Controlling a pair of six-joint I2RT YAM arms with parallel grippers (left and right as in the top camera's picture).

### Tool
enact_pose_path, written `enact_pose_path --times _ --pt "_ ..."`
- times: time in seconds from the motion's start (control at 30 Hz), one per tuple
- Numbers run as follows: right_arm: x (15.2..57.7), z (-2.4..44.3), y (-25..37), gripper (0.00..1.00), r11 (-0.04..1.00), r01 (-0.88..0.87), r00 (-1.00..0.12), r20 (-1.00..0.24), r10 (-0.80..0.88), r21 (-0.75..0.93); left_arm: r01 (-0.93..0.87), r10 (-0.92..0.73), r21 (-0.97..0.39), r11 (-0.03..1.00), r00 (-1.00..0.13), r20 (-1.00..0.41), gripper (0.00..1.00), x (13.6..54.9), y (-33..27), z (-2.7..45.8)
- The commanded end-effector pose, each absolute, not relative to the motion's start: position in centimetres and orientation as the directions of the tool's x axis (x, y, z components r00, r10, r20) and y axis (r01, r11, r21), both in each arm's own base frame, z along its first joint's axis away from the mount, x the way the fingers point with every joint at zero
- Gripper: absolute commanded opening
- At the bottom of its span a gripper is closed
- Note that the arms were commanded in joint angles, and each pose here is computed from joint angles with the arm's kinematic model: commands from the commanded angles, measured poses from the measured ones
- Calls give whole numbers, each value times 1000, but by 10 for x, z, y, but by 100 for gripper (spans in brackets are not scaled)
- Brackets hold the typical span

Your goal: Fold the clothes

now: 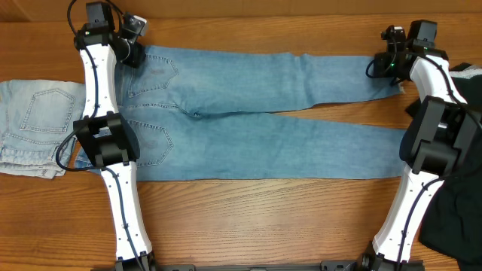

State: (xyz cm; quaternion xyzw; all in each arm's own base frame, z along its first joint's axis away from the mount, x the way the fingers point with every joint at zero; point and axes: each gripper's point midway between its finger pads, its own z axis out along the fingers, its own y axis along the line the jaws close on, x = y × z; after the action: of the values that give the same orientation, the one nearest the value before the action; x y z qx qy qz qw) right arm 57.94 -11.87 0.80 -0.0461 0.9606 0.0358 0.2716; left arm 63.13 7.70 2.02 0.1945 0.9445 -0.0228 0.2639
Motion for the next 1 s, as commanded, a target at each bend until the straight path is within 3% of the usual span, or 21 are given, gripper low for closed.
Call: enact_pose_path --times 0.0,0.17,0.47,0.67,0.7,0.77,0.97 --pt "584 45 -107 4 990 -132 -819 -568 -84 44 370 343 57 927 -779 -524 4 636 70 25" --pt "581 85 -107 4 991 -133 -795 -600 -91 27 353 329 66 933 -768 -550 8 634 70 62" --pt "547 125 -99 4 990 -131 -830 -552 -81 51 347 335 97 933 -738 -586 4 605 66 162" --pt "519 151 -86 4 980 -177 -846 -522 -106 89 347 324 55 936 -790 -520 13 579 64 164" --pt "515 152 -82 4 977 -191 -850 -514 -113 100 347 321 46 937 -800 -507 13 575 64 162" --pt "502 157 -78 4 975 -190 -866 -488 -110 117 308 275 15 951 -827 -491 4 569 64 162" --pt "473 179 -65 4 965 -198 -886 -453 -102 169 300 264 -18 954 -864 -429 4 544 61 168"
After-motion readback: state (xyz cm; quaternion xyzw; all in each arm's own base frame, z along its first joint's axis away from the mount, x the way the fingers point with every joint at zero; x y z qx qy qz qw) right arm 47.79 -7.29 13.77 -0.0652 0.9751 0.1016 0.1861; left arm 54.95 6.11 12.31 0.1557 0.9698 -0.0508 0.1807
